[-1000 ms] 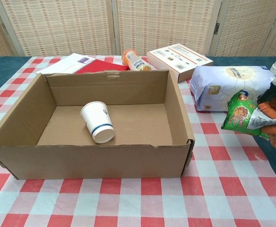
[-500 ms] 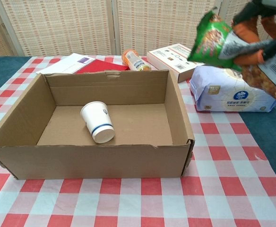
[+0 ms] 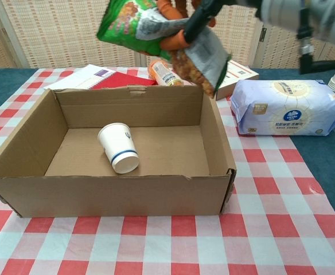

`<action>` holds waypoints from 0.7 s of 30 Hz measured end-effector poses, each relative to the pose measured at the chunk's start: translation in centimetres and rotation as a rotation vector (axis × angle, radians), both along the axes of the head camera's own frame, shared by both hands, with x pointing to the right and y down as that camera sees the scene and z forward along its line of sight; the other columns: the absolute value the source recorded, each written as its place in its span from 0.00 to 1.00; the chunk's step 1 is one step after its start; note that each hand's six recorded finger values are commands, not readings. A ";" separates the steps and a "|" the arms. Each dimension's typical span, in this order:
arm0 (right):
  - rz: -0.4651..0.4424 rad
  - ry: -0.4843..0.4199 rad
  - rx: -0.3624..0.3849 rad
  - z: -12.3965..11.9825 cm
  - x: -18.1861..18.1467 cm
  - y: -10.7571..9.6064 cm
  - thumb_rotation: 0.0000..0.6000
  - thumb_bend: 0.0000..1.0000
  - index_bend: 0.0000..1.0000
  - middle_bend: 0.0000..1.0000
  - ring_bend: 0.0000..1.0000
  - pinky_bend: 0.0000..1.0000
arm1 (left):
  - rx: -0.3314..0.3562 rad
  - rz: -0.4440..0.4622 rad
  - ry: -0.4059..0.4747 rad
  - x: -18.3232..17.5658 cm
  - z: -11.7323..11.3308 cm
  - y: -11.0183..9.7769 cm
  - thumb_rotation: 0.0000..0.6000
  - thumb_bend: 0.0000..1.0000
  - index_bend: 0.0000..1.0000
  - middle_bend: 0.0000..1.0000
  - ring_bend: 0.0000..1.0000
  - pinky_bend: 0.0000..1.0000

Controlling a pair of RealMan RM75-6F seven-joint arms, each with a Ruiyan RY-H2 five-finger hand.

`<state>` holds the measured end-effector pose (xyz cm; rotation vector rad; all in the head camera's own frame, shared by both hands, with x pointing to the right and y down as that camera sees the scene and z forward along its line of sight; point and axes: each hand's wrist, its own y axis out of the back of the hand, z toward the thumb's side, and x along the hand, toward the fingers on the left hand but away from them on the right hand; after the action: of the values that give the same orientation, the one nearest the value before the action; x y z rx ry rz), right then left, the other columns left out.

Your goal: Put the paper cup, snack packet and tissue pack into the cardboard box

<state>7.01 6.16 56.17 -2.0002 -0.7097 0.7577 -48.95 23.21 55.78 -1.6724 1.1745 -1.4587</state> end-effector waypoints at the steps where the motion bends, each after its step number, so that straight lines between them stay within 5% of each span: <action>1: -0.004 -0.015 -0.005 0.4 -0.9 0.0 1.00 0.30 0.80 0.56 0.58 0.77 | 0.000 -0.002 0.001 -0.1 0.0 0.0 1.00 0.24 0.14 0.05 0.00 0.29; 4: -0.015 -0.037 -0.025 1.4 -2.7 0.2 1.00 0.20 0.63 0.52 0.44 0.62 | -0.001 -0.005 0.003 -0.2 0.0 0.0 1.00 0.24 0.14 0.05 0.00 0.29; 6: -0.027 -0.031 -0.054 2.1 -3.2 0.6 1.00 0.06 0.36 0.36 0.20 0.31 | -0.002 -0.005 0.004 -0.2 0.0 -0.1 1.00 0.24 0.14 0.05 0.00 0.29; 9: -0.057 -0.004 -0.119 3.2 -3.5 1.3 1.00 0.00 0.06 0.09 0.01 0.03 | -0.001 -0.005 0.005 -0.2 0.0 -0.1 1.00 0.24 0.14 0.05 0.00 0.29; 11: -0.075 0.020 -0.162 3.8 -3.5 1.6 1.00 0.00 0.00 0.00 0.00 0.00 | 0.001 -0.006 0.007 -0.2 -0.1 -0.1 1.00 0.24 0.14 0.05 0.00 0.29; 16: -0.074 0.049 -0.241 3.9 -3.6 1.6 1.00 0.00 0.00 0.00 0.00 0.00 | 0.006 -0.011 0.012 -0.4 -0.2 -0.2 1.00 0.24 0.14 0.05 0.00 0.29; 21: -0.062 0.057 -0.204 2.5 -3.0 1.1 1.00 0.00 0.00 0.00 0.00 0.00 | 0.003 -0.007 0.012 -0.4 -0.2 -0.1 1.00 0.24 0.14 0.05 0.00 0.29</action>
<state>3.97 7.30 58.64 -2.1641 -0.5533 0.8760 -49.33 23.10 55.58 -1.6787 1.1895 -1.4526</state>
